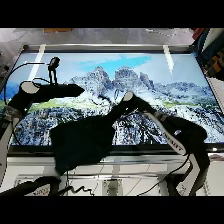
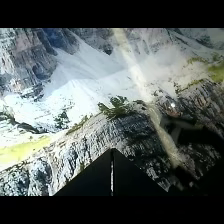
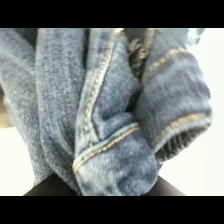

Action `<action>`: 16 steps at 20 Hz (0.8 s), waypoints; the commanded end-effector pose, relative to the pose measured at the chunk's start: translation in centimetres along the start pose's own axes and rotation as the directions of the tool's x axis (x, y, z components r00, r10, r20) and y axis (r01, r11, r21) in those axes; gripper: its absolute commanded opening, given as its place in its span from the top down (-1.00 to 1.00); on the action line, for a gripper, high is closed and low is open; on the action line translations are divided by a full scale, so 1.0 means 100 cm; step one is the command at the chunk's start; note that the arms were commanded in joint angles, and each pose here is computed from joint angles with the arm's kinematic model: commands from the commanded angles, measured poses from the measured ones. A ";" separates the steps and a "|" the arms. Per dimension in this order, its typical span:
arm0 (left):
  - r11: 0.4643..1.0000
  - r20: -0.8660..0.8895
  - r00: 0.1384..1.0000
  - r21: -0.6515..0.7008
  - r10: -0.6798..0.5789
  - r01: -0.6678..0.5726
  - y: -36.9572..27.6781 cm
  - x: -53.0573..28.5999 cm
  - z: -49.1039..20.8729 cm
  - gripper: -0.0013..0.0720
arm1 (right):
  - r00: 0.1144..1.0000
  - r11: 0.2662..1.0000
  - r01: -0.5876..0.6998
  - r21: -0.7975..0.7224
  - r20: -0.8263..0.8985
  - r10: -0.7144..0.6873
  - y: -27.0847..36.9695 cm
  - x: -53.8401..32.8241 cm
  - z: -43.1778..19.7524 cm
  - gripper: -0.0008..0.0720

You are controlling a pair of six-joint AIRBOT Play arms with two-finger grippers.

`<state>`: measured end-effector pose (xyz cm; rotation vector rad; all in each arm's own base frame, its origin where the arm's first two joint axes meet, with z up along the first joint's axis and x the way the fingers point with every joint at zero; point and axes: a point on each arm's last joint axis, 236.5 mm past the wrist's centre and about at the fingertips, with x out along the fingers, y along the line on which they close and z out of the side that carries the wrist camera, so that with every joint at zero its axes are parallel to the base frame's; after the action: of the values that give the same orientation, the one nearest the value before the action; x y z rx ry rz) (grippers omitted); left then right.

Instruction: Fold the clothes and pants, and hang the long-sleeved shirts on hangers.

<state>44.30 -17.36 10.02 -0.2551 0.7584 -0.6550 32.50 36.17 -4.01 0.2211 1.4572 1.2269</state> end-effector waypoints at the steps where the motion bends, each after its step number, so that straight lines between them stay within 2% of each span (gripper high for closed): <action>1: 1.000 0.034 0.999 0.021 0.002 -0.002 -0.008 -0.013 0.010 0.93 | 0.965 0.966 0.228 0.125 0.100 -0.240 -0.071 -0.094 0.014 0.88; 3: 0.999 0.064 0.998 0.043 0.000 -0.002 -0.016 -0.025 0.019 0.93 | 0.931 0.924 0.263 0.279 0.177 -0.319 -0.106 -0.166 0.004 0.88; 6: 0.997 0.109 0.994 0.077 -0.006 -0.003 -0.031 -0.044 0.031 0.93 | 0.858 0.840 0.226 0.493 0.306 -0.411 -0.140 -0.279 -0.032 0.88; 10: 0.993 0.168 0.986 0.121 -0.014 -0.006 -0.050 -0.069 0.044 0.92 | 0.666 0.659 0.181 0.731 0.402 -0.629 -0.166 -0.423 -0.121 0.88; 12: 0.991 0.188 0.982 0.135 -0.017 -0.008 -0.057 -0.078 0.048 0.93 | 0.546 0.502 0.136 0.854 0.359 -0.757 -0.172 -0.481 -0.186 0.88; 14: 0.990 0.195 0.981 0.140 -0.019 -0.009 -0.059 -0.081 0.050 0.93 | 0.445 0.290 0.055 0.955 0.237 -0.864 -0.174 -0.522 -0.261 0.88; 16: 0.990 0.195 0.981 0.140 -0.019 -0.009 -0.059 -0.081 0.050 0.92 | 0.382 0.068 -0.040 0.997 0.078 -0.921 -0.167 -0.546 -0.334 0.88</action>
<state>40.98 -16.95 19.96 -0.1938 0.5363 -0.6739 38.79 -19.71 8.82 0.7374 1.0804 -0.2439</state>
